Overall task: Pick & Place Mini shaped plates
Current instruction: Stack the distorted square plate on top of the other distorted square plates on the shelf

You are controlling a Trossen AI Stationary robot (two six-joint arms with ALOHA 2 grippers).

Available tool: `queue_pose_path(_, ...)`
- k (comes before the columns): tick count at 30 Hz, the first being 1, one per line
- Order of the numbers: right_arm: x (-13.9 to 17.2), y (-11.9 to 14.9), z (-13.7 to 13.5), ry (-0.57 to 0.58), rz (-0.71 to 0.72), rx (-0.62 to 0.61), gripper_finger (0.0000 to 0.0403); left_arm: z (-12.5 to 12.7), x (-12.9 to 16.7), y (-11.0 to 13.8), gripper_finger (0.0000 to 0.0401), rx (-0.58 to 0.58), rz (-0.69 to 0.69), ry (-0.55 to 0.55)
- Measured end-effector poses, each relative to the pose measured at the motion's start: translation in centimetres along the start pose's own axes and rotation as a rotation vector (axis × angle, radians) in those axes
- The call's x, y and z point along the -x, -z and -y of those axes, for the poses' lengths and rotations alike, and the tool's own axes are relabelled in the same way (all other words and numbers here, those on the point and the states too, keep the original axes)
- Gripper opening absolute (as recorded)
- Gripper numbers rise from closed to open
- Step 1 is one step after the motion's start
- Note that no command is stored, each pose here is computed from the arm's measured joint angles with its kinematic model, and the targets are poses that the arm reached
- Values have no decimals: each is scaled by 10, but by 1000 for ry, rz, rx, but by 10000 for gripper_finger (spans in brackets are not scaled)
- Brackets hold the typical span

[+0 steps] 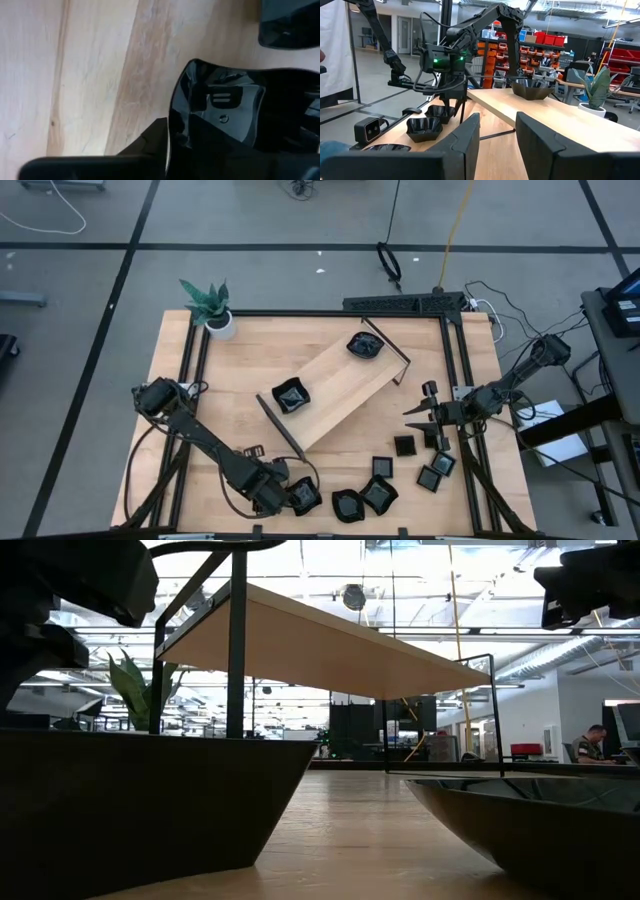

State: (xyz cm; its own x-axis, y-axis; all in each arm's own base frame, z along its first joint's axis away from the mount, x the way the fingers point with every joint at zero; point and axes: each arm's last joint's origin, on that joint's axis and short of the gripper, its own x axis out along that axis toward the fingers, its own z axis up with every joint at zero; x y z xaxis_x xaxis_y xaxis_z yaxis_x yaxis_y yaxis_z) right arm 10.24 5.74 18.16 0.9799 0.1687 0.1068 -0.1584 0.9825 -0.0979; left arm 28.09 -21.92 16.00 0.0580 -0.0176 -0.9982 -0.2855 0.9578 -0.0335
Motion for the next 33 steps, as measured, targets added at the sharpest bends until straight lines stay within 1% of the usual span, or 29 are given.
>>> queue_pose_path(3, 0, 0, 0, -1, -4, 2, 114, 1, 0, 0, 46, -27, -18, 16)
queue_pose_path(7, 0, 1, 0, -1, -7, 3, 114, 1, 1, 0, 11, -34, -45, 40)
queue_pose_path(9, 0, 1, 0, -1, -7, 3, 114, 0, 3, 1, 5, -34, -45, 44)
queue_pose_path(11, 0, 1, 0, -1, -7, 3, 114, -1, 8, 2, 8, -16, -43, 45)
queue_pose_path(15, 0, 1, 0, -1, -7, 3, 114, -7, 26, 5, 4, 36, -19, 46)
queue_pose_path(18, 0, 1, 0, -1, -9, 4, 114, -13, 50, 6, 6, 85, 68, 75)
queue_pose_path(22, 0, 1, 0, -1, -9, 4, 112, -27, 92, 11, 4, 155, 254, 124)
queue_pose_path(24, 0, 1, 0, -1, -9, 4, 112, -35, 115, 15, 4, 221, 341, 176)
queue_pose_path(27, 0, 1, 0, -1, -9, 4, 112, -52, 150, 24, 8, 337, 453, 267)
queue_pose_path(30, 0, 1, 0, -1, -9, 4, 112, -71, 179, 32, 4, 389, 567, 332)
queue_pose_path(33, 0, 1, 0, -1, -9, 4, 111, -97, 202, 38, 5, 436, 643, 363)
